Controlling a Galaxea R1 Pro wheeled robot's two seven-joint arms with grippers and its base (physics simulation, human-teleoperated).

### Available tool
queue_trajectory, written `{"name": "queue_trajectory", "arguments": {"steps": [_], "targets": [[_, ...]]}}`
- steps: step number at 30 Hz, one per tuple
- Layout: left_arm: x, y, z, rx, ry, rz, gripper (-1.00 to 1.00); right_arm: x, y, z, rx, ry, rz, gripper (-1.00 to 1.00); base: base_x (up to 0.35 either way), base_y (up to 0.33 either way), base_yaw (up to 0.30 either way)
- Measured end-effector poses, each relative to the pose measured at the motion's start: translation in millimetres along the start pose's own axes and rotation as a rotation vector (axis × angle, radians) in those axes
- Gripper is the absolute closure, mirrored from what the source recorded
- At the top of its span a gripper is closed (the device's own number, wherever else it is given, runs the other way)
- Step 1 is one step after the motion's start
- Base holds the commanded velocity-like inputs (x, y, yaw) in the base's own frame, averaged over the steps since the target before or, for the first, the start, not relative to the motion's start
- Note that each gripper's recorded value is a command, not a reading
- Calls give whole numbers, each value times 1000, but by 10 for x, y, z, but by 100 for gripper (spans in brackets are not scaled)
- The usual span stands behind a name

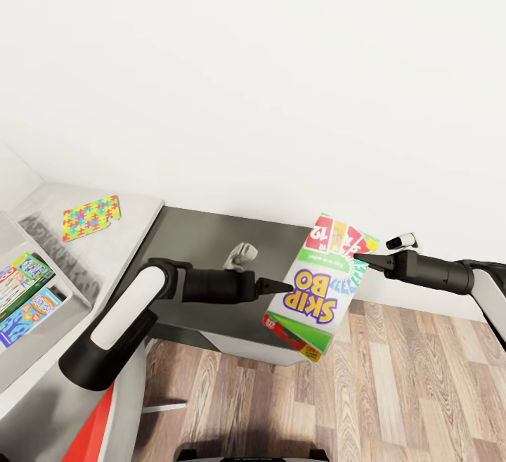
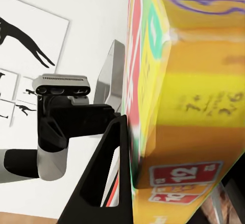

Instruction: Put all the toys in the child's room - the three board games (two on the bed and one on the table), the two jigsaw puzzles on the table, and the tennis ball on the table - inside the toy box on the table in the child's room.

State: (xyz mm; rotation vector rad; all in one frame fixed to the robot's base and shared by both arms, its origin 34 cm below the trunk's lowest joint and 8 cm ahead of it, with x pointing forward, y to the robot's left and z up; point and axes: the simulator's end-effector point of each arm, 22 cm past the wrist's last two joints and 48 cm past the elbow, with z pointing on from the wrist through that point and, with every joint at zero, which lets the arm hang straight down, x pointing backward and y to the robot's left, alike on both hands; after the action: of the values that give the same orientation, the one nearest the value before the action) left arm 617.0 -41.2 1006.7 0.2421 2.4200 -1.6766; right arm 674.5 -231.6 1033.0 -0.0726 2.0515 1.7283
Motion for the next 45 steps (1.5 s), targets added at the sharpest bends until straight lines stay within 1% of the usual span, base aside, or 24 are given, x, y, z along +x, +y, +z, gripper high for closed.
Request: {"name": "queue_trajectory", "arguments": {"steps": [10, 13, 16, 24, 45], "targets": [[9, 7, 19, -1, 2, -3, -100, -7, 5, -33, 2, 1, -1, 100, 0, 0, 0], [11, 7, 22, -1, 3, -3, -100, -12, 36, -39, -11, -1, 1, 100, 0, 0, 0], [12, 6, 26, 0, 3, -3, -100, -18, 105, -47, -41, -3, 3, 100, 0, 0, 0], [17, 2, 32, 0, 5, -3, -100, -17, 173, -53, -73, -3, 4, 100, 0, 0, 0], [19, -13, 40, 5, 5, -3, -100, -7, 205, -47, -87, -1, 4, 100, 0, 0, 0]]}}
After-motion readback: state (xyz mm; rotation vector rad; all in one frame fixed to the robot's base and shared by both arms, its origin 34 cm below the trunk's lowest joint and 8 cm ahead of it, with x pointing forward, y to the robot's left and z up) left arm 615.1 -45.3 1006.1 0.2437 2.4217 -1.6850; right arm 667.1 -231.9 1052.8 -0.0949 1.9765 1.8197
